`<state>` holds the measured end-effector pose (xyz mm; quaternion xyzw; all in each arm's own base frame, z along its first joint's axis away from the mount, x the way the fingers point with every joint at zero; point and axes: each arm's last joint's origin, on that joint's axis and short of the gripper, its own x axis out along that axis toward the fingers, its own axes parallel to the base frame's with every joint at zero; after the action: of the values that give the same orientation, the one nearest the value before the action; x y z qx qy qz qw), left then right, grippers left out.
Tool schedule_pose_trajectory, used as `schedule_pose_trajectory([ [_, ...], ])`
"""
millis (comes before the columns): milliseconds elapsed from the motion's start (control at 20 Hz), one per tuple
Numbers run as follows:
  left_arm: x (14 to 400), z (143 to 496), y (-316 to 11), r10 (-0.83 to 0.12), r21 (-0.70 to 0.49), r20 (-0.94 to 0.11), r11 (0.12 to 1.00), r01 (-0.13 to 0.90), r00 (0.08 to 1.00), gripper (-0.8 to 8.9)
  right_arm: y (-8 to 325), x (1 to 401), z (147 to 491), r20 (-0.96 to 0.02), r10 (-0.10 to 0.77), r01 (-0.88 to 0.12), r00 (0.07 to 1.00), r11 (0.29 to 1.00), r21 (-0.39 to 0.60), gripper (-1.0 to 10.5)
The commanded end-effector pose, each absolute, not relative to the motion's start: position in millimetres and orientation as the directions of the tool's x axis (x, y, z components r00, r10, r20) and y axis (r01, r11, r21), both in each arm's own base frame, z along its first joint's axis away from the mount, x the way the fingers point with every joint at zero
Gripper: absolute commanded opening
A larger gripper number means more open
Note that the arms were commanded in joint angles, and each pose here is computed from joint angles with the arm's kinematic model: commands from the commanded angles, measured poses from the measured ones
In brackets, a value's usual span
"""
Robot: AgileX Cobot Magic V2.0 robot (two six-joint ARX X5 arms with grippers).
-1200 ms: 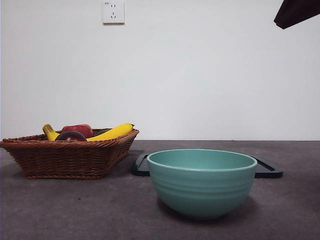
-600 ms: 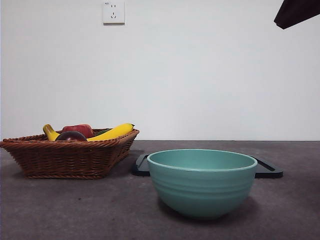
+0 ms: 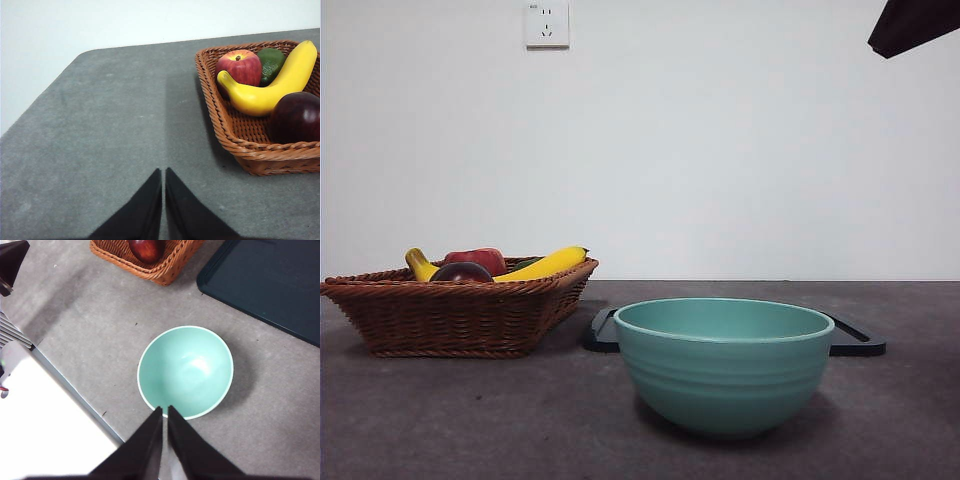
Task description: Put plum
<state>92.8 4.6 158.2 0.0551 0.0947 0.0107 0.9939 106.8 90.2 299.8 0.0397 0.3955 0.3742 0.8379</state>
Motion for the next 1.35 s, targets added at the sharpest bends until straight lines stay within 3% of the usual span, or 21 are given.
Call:
schedule_pose_trajectory([
  [50,93.5,150.6,5.0,0.036,0.122,-0.214,0.992,-0.01,0.976,0.1,92.0,107.3,304.6,-0.619,0.669,-0.605,0.411,0.708,0.364,0.0],
  [550,93.5,150.6,5.0,0.036,0.122,-0.214,0.992,-0.01,0.976,0.1,89.8,105.3,306.6,-0.608,0.67,-0.606,0.425,0.71,0.359,0.1],
  [700,93.5,150.6,5.0,0.036,0.122,-0.214,0.992,-0.01,0.976,0.1,72.9,110.2,311.6,-0.581,0.571,-0.582,0.58,0.79,0.196,0.1],
  [850,93.5,150.6,5.0,0.036,0.122,-0.214,0.992,-0.01,0.976,0.1,43.3,113.4,323.3,-0.454,0.44,-0.454,0.775,0.887,0.086,0.0],
  [1000,93.5,150.6,5.0,0.036,0.122,-0.214,0.992,-0.01,0.976,0.1,19.7,107.4,329.3,-0.306,0.295,-0.31,0.905,0.951,-0.001,0.1],
  [1150,93.5,150.6,5.0,0.036,0.122,-0.214,0.992,-0.01,0.976,0.1,6.8,104.5,313.6,-0.157,0.187,-0.196,0.97,0.98,-0.043,0.1],
  [1350,93.5,150.6,5.0,0.036,0.122,-0.214,0.992,-0.01,0.976,0.1,1.5,103.1,274.2,-0.032,0.119,-0.121,0.992,0.991,-0.065,0.0],
])
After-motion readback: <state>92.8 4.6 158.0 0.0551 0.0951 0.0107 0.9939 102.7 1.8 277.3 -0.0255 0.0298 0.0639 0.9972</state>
